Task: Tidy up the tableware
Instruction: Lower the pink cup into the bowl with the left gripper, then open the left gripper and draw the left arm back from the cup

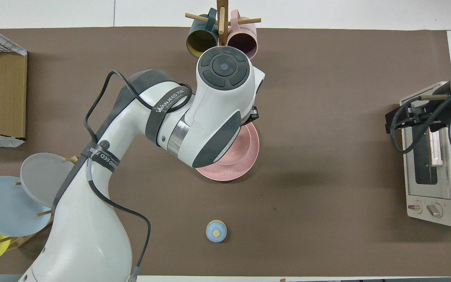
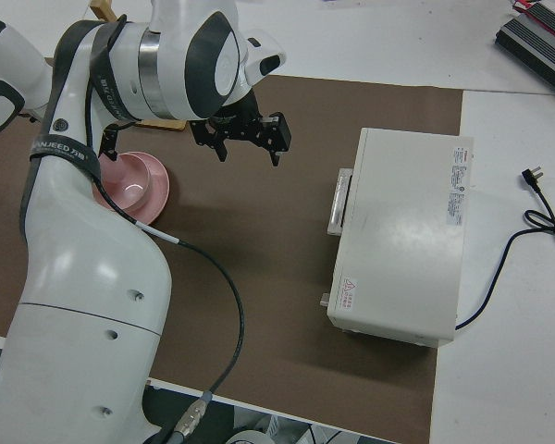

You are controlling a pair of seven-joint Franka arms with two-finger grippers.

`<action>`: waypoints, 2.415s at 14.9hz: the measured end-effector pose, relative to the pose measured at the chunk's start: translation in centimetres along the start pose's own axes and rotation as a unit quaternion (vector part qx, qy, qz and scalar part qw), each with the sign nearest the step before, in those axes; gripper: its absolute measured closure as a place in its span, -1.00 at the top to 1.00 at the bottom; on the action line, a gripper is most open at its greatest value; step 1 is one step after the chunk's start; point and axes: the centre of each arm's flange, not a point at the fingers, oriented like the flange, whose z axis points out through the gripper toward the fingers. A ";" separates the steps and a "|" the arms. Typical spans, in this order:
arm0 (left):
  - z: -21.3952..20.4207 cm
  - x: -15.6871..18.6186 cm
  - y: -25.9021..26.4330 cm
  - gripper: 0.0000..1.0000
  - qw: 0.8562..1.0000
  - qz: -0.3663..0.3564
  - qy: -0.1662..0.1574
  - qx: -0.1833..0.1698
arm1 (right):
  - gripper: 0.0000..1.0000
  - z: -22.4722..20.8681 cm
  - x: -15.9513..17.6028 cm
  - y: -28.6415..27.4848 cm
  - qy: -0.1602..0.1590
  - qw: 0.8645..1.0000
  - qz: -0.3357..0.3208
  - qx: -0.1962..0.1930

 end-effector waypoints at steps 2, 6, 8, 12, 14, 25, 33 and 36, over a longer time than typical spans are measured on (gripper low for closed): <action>1.5 -0.5 0.1 -0.91 1.000 -0.002 -0.006 0.005 | 1.00 0.6 -0.1 0.9 0.006 1.000 0.004 0.001; 3.2 -1.2 0.4 -0.91 1.000 -0.009 -0.010 0.010 | 1.00 1.4 -0.4 3.2 0.005 1.000 0.013 0.004; 4.4 -1.2 0.2 -0.91 1.000 -0.012 -0.009 0.009 | 1.00 1.7 -0.6 3.4 0.001 1.000 0.014 0.004; 5.5 -1.3 -0.1 -0.91 1.000 -0.014 -0.010 0.012 | 1.00 1.8 -0.6 3.5 0.008 1.000 0.015 0.004; 5.5 -1.2 -0.1 -0.91 1.000 -0.015 -0.009 0.010 | 1.00 1.8 -0.6 4.1 0.008 1.000 0.020 0.005; 3.8 -0.8 -0.9 1.00 1.000 -0.021 -0.004 0.010 | 1.00 0.9 -0.9 5.9 0.014 0.999 0.036 0.007; -13.3 5.5 -16.8 1.00 1.000 -0.006 0.003 0.005 | 1.00 -1.6 -2.1 5.3 0.031 0.999 0.031 0.008; -17.4 8.9 -27.3 1.00 1.000 0.024 0.003 0.003 | 1.00 -1.8 -2.2 5.2 0.034 0.999 0.030 0.009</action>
